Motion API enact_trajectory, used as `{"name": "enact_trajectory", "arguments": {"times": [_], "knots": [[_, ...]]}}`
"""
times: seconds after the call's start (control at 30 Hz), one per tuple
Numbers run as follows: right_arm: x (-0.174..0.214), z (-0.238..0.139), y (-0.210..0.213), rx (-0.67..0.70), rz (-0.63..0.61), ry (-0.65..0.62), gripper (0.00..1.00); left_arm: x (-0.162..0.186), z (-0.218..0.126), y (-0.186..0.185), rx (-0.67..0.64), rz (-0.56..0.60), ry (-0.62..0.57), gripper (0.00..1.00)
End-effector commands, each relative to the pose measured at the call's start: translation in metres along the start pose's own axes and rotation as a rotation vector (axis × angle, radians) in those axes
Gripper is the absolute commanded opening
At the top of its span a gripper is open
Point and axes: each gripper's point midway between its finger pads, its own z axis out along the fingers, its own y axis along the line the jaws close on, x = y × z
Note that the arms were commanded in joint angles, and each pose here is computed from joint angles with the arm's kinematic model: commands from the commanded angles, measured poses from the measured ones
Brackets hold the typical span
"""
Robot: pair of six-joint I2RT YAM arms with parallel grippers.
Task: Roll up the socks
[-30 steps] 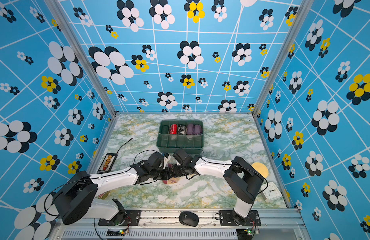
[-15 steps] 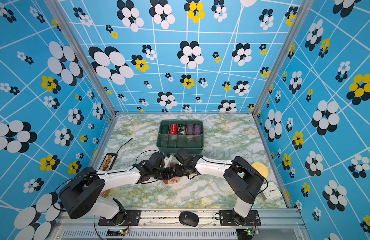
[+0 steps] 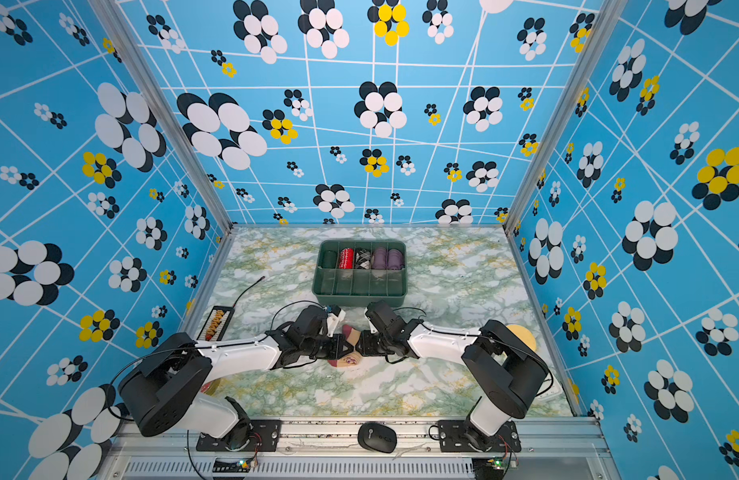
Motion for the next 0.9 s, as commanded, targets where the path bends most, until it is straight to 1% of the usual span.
{"name": "enact_trajectory", "arguments": {"times": [0.0, 0.23, 0.57, 0.87], "knots": [[0.0044, -0.0008, 0.0045, -0.067, 0.052, -0.001, 0.37, 0.0550, -0.0056, 0.0654, -0.219, -0.101, 0.151, 0.00], [0.0061, 0.0028, 0.0059, -0.100, 0.072, -0.004, 0.37, 0.0537, -0.0122, 0.0691, -0.211, -0.119, 0.131, 0.00], [0.0069, 0.0059, 0.0112, -0.160, 0.098, -0.016, 0.38, 0.0548, -0.0046, 0.0700, -0.192, -0.130, 0.140, 0.00], [0.0116, 0.0039, 0.0032, -0.145, 0.115, -0.028, 0.40, 0.0555, -0.0066, 0.0719, -0.196, -0.135, 0.138, 0.00]]}}
